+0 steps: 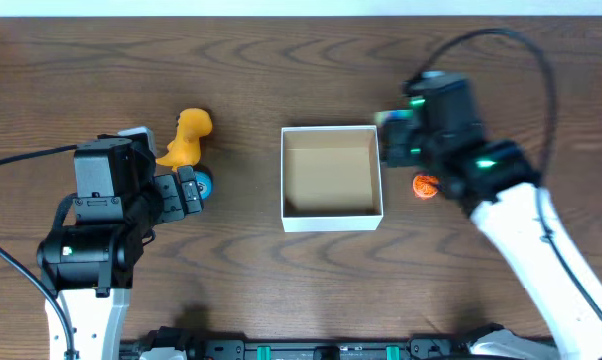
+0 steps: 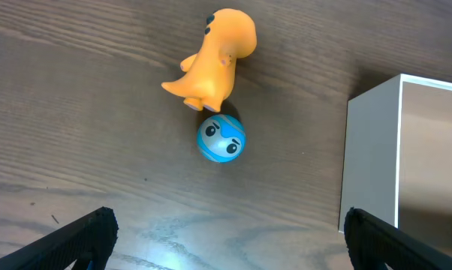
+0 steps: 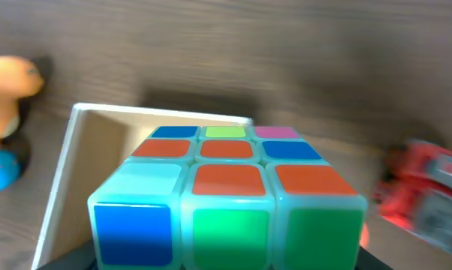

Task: Pack container
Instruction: 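Carry the held Rubik's cube left over the white box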

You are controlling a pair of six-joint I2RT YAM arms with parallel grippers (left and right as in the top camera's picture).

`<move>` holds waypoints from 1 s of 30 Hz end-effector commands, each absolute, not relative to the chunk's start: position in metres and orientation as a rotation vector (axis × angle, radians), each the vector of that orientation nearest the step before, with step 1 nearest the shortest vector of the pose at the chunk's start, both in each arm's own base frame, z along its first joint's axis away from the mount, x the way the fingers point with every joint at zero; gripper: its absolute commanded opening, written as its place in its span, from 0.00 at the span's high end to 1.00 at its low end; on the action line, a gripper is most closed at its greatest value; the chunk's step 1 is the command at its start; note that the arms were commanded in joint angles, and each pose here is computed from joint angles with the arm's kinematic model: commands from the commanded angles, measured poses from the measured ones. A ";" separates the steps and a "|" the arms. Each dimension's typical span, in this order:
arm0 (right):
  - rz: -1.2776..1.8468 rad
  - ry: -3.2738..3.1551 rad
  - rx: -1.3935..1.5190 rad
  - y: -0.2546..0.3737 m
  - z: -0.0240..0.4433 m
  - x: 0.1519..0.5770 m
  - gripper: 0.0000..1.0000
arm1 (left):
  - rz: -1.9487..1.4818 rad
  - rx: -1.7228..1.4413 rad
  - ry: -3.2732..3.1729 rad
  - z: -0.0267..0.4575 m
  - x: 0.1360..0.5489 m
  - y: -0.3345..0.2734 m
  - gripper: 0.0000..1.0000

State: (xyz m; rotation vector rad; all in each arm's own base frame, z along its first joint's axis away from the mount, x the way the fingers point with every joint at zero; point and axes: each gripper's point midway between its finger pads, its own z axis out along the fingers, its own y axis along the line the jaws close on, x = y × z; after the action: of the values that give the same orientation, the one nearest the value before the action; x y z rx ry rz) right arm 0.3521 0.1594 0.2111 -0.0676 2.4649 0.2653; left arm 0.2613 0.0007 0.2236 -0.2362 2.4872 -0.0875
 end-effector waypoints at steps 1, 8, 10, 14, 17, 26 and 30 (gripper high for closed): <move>0.170 2.437 0.017 0.175 0.201 0.362 0.98 | -0.075 -0.228 2.471 0.231 0.263 0.002 0.02; 0.095 2.527 0.142 0.191 0.143 0.372 0.99 | -0.074 -0.228 2.472 0.231 0.262 0.002 0.02; 0.078 2.555 0.136 0.193 0.130 0.373 0.99 | -0.074 -0.228 2.472 0.231 0.262 0.002 0.02; 0.043 2.600 0.127 0.194 0.108 0.374 0.99 | -0.075 -0.228 2.471 0.231 0.263 0.002 0.02; 0.040 2.634 0.117 0.198 0.092 0.374 0.99 | -0.074 -0.228 2.472 0.231 0.262 0.002 0.02; 0.067 2.709 0.095 0.210 0.055 0.374 0.97 | -0.074 -0.228 2.472 0.231 0.262 0.002 0.02; 0.071 2.702 0.100 0.209 0.055 0.377 0.71 | -0.073 -0.229 2.479 0.230 0.261 0.002 0.02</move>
State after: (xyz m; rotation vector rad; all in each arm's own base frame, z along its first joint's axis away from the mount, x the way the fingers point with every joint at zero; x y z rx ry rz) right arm 0.3712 0.2078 0.0513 0.0666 2.7188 0.0549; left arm 0.2609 0.0007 0.2233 -0.2364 2.4891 -0.0874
